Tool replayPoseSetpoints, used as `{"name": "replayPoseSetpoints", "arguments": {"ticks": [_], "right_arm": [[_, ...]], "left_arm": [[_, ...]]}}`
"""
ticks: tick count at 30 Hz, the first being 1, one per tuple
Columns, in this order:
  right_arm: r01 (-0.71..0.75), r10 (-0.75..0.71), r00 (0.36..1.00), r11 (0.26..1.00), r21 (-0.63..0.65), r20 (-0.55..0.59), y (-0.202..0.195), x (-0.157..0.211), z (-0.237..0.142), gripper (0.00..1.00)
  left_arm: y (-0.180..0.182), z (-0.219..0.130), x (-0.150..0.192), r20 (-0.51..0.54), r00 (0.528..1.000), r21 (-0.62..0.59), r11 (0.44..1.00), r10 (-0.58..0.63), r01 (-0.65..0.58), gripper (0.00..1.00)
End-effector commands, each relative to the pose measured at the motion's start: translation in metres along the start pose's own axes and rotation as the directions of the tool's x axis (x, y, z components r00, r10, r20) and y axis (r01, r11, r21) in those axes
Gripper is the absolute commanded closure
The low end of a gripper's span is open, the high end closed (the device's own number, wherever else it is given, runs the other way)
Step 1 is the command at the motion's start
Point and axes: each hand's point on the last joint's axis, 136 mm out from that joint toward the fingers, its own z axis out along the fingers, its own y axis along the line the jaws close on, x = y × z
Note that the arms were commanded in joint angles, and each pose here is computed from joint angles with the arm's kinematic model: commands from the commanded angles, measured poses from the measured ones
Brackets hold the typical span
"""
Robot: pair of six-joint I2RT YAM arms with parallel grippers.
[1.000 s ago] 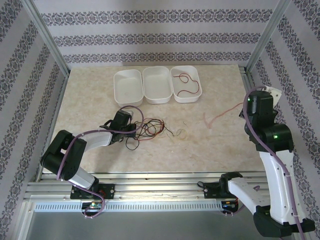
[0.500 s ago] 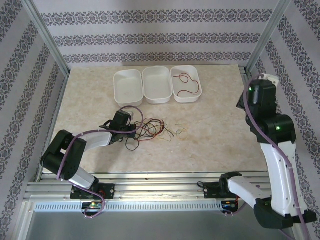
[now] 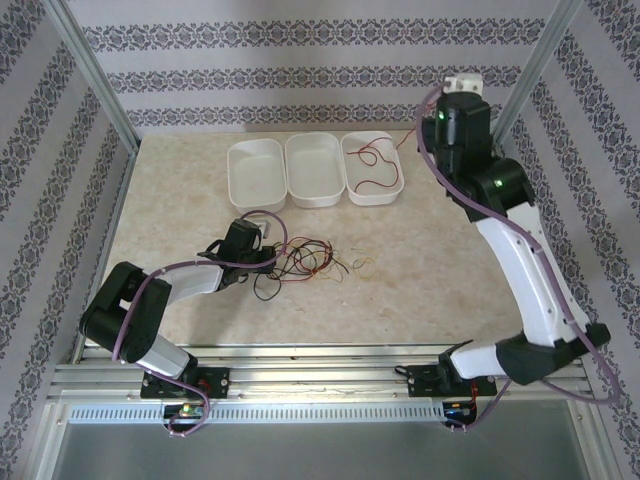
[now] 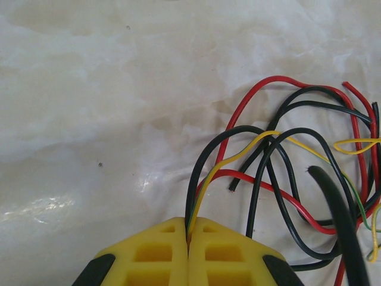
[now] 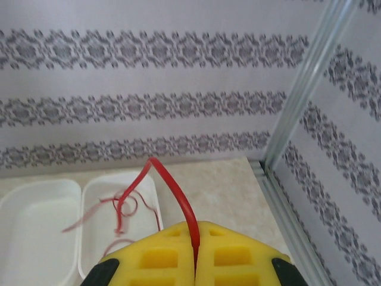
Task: Untangle the cables
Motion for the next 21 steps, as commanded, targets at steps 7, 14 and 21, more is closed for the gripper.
{"name": "replayPoseSetpoints", "arguments": {"ticks": [7,14,21], "right_arm": [[0.061,-0.07,0.992,0.995,0.083,0.104,0.035,-0.043,0.063,1.0],[0.041,-0.048,0.994,0.997,0.072,0.094,0.05,-0.047,0.102,1.0],[0.05,-0.052,0.998,0.996,0.08,0.023,0.066,-0.023,0.145,1.0]], "left_arm": [[-0.006,0.004,-0.01,0.039,0.999,0.051,0.998,-0.027,0.025,0.96],[-0.007,0.008,-0.008,0.031,0.999,0.066,0.997,-0.039,0.037,0.97],[-0.008,0.011,-0.009,0.033,0.998,0.068,0.997,-0.045,0.043,0.98]]}}
